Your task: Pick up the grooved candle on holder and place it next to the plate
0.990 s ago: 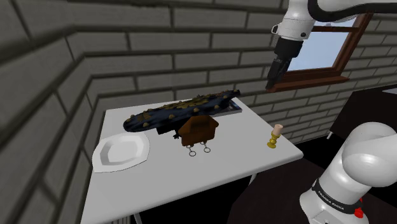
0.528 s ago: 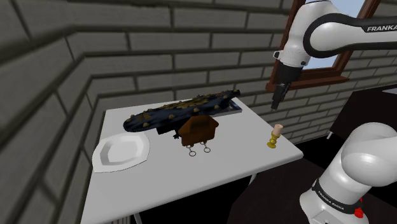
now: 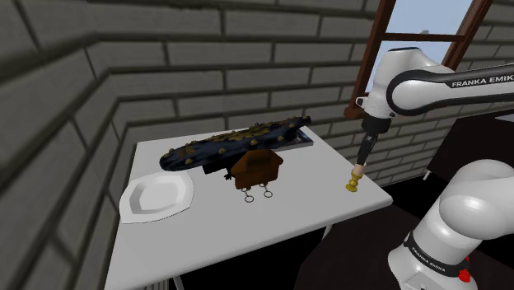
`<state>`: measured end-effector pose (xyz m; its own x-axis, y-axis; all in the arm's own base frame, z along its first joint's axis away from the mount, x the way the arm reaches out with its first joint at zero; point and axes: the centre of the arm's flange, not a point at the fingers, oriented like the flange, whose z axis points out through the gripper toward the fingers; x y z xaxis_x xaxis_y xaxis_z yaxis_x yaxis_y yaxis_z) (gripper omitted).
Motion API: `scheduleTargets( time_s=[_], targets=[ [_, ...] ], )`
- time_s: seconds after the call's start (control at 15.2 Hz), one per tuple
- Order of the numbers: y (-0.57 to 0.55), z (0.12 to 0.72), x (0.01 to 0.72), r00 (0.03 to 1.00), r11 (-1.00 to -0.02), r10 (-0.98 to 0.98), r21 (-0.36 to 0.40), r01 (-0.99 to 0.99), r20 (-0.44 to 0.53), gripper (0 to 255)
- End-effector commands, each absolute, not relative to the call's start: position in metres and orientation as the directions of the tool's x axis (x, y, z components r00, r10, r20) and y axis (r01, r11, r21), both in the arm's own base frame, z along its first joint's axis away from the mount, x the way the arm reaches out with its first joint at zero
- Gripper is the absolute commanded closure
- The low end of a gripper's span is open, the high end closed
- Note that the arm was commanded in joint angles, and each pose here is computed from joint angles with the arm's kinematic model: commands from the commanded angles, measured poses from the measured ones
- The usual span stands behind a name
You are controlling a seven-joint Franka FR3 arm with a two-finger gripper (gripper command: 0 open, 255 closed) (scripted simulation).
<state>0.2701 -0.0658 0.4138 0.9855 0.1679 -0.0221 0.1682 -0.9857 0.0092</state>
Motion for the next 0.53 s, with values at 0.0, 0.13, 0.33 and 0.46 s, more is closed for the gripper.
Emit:
scheduleTargets(
  time_s=[0.0, 0.13, 0.33, 0.46],
  targets=[
    [-0.072, 0.399, 0.266, 0.985, -0.985, 0.173, 0.012, 0.174, -0.026, 0],
    [-0.072, 0.388, 0.265, 0.985, -0.985, 0.173, 0.012, 0.174, -0.026, 0],
    [-0.073, 0.372, 0.265, 0.985, -0.985, 0.173, 0.012, 0.174, -0.026, 0],
    [-0.073, 0.364, 0.265, 0.985, -0.985, 0.173, 0.012, 0.174, -0.026, 0]
  ],
)
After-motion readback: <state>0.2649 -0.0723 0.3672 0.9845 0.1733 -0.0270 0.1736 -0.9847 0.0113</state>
